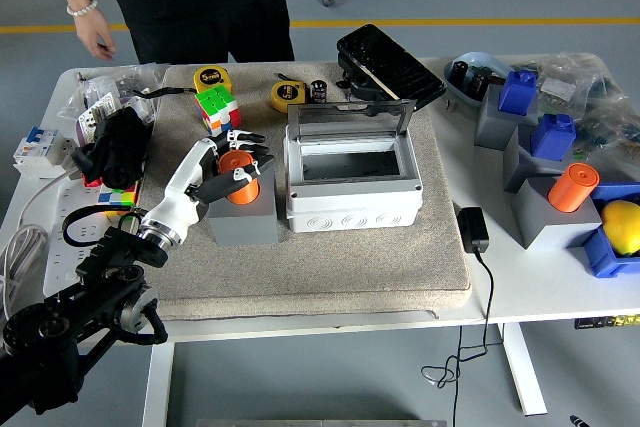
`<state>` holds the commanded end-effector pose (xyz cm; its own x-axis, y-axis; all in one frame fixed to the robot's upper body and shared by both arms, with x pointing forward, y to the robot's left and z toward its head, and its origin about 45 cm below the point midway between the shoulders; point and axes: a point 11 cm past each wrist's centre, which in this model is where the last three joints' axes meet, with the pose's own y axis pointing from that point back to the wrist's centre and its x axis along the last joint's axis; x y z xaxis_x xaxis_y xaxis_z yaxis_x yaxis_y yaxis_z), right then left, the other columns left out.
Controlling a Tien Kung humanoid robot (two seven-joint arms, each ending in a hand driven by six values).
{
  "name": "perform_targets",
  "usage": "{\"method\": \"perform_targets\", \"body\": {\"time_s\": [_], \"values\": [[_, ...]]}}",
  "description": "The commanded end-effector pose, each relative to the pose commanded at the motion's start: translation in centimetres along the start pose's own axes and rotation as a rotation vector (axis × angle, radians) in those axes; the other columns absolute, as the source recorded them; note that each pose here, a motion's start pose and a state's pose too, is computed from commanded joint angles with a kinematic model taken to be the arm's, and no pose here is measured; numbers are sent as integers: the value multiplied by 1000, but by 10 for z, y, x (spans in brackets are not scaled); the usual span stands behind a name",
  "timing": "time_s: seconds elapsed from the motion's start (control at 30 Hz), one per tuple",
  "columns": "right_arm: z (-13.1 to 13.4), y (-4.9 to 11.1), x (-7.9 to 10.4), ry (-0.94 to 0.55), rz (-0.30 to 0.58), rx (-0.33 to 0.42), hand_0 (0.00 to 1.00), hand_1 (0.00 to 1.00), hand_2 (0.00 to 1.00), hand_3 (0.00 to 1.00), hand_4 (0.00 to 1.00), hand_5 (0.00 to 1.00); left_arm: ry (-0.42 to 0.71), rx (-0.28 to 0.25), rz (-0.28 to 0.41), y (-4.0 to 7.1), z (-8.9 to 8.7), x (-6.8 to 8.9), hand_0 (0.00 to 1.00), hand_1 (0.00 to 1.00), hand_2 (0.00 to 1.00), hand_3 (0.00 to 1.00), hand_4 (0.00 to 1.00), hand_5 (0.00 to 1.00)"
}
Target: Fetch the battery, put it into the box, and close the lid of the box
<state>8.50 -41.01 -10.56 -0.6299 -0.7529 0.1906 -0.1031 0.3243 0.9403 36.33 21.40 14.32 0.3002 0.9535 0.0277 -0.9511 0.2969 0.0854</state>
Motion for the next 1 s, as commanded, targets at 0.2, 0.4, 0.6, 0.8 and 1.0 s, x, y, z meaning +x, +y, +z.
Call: {"method": "perform_targets", "body": {"time_s": [0.2, 0.4, 0.6, 0.8, 1.0], "values": [[1, 0, 0, -1, -1, -1, 661, 642, 649, 538, 880, 425, 10, 4, 1, -1, -2, -1, 412, 521, 561, 566, 998, 74], [1, 0, -1, -2, -4, 3, 660, 641, 648, 539, 881, 426, 7, 3, -12, -2, -4, -6, 412, 474, 500, 536, 998, 2], [1, 0, -1, -2, -5, 4, 659, 641, 649, 539, 882, 424, -2, 1, -14, -3, -4, -7, 314, 318, 297, 273, 580, 2], [1, 0, -1, -4, -6, 3, 659, 641, 649, 539, 883, 424, 2, 12, -14, -7, -4, -9, 217, 191, 173, 152, 170, 2], [1, 0, -2, -3, -6, 4, 661, 641, 649, 539, 883, 424, 18, 28, -27, -10, -5, -12, 184, 148, 147, 127, 45, 2]]}}
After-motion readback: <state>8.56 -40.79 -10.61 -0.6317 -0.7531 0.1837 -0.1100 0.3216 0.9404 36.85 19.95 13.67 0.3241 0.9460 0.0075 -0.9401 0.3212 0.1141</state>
